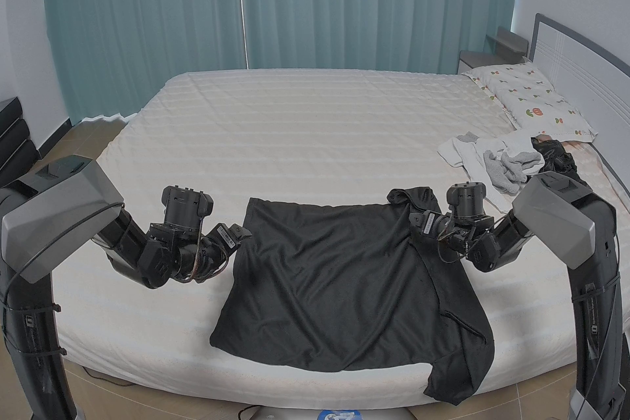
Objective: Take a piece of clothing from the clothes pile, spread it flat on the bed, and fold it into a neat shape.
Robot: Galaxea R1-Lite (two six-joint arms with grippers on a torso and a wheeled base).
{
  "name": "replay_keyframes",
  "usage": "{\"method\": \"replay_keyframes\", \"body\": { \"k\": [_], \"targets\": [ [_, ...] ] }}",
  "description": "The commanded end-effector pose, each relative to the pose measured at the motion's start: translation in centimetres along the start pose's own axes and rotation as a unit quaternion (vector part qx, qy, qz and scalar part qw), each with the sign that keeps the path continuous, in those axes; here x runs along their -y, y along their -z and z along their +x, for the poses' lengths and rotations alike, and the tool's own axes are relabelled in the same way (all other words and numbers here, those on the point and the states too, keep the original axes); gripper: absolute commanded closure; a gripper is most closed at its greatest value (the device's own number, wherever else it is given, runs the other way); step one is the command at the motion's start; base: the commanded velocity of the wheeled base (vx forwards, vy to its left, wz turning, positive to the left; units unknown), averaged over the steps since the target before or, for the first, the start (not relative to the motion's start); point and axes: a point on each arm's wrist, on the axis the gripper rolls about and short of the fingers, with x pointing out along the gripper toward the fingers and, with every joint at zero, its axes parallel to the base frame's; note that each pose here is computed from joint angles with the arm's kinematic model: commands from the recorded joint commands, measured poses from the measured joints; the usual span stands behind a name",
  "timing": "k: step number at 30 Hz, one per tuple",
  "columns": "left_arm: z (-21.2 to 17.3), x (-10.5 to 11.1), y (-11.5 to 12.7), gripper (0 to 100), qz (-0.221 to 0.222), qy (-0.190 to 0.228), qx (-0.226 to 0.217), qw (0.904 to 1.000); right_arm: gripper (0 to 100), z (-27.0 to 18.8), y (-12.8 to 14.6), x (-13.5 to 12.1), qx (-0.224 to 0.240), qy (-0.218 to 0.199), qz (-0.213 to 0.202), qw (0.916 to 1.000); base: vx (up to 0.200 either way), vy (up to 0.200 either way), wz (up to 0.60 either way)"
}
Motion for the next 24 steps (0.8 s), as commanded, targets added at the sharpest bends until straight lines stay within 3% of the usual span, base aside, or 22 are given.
{"method": "replay_keyframes", "body": {
  "k": [1, 6, 14, 15, 24],
  "targets": [
    [-1.3, 1.2, 0.6, 0, -0.032, 0.042, 0.004, 0.9986, 0, 2.2, 2.2, -2.1, -0.019, 0.01, -0.019, 0.9996, 0.0, 0.0, 0.0],
    [-1.1, 1.5, 1.1, 0, -0.031, 0.05, 0.002, 0.9983, 0, 2.6, 2.3, -3.3, -0.035, 0.012, -0.027, 0.9989, 0.0, 0.0, 0.0],
    [-0.6, 1.0, 1.4, 0, -0.035, 0.04, -0.004, 0.9986, 0, 3.5, 3.5, -2.7, -0.049, 0.026, -0.031, 0.998, 0.0, 0.0, 0.0],
    [-0.6, 0.9, 1.4, 0, -0.036, 0.04, -0.003, 0.9985, 100, 3.6, 3.5, -2.5, -0.047, 0.03, -0.031, 0.9979, 0.0, 0.0, 0.0],
    [-0.5, 0.7, 1.3, 0, -0.038, 0.037, -0.003, 0.9986, 100, 2.8, 1.0, -2.6, -0.018, 0.026, -0.01, 0.9994, 0.0, 0.0, 0.0]
  ]
}}
